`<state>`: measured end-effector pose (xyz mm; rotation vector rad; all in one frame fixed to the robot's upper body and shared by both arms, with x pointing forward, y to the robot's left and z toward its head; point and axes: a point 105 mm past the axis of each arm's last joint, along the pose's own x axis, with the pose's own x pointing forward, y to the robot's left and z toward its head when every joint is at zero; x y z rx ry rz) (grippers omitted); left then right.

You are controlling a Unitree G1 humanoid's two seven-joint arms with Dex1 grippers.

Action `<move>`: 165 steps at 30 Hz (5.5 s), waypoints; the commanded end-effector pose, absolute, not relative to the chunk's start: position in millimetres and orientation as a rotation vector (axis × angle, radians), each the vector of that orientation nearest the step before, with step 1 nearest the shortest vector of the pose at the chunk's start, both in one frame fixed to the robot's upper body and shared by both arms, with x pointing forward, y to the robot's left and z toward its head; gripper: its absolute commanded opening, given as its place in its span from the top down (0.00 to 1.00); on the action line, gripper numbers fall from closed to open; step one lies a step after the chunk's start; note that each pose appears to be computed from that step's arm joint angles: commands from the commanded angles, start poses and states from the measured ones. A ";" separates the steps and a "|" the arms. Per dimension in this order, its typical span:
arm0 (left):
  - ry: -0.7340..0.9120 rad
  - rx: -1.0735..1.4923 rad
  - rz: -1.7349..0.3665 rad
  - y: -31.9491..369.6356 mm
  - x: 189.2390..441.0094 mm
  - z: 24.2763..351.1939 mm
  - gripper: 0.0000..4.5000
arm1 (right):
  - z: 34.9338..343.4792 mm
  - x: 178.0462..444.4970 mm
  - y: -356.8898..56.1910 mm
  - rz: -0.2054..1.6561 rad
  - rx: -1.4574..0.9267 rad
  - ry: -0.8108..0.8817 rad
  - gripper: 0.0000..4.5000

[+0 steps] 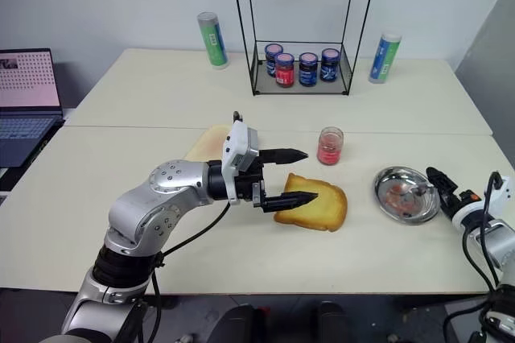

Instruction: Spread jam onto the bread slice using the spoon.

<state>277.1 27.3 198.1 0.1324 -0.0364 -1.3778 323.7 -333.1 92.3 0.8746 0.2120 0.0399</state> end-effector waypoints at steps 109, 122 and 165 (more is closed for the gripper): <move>-0.079 0.100 -1.049 74.0 300.5 203.8 0.00 | 206.9 425.2 -142.1 0.400 0.447 0.037 0.98; -0.083 0.100 -1.072 70.6 302.1 202.4 0.00 | 223.8 420.9 -158.7 0.359 0.687 0.033 0.98; -0.088 0.129 -1.108 72.3 306.3 207.7 0.00 | 231.0 406.8 -178.4 0.315 0.696 -0.019 0.98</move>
